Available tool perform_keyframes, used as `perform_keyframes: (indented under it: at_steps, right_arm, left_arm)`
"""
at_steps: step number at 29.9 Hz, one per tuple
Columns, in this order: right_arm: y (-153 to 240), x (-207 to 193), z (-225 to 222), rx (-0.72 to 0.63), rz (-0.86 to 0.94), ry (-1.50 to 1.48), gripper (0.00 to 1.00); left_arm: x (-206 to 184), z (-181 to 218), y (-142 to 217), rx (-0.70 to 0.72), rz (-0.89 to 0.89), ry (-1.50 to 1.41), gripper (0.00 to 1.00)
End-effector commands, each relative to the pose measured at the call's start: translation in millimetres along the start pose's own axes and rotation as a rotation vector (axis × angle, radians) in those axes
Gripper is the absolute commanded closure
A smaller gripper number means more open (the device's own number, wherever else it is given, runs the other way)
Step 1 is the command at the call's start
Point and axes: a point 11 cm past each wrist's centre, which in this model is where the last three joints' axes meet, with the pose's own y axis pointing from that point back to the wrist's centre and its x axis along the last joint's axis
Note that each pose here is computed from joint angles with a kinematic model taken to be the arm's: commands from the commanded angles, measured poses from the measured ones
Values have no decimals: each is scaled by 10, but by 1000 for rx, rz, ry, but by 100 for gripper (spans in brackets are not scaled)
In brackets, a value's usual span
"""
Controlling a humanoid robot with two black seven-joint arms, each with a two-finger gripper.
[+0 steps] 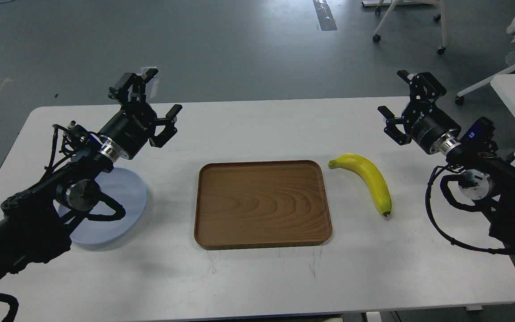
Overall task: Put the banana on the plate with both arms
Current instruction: 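Move the left gripper outward and down toward the light blue plate's rim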
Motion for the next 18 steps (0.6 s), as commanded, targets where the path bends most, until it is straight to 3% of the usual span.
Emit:
perform_keyframes:
  at_steps: [1, 14, 18]
  right_arm:
    - [2, -3, 6, -1, -1, -1, 0]
    - [3, -30, 32, -9, -10, -1, 0]
    - [-12, -59, 38, -17, -22, 7, 0]
  left_arm:
    - [19, -6, 22, 4, 3, -3, 0]
    - [93, 79, 35, 11, 7, -43, 0]
    - [352, 373, 198, 31, 17, -158, 0]
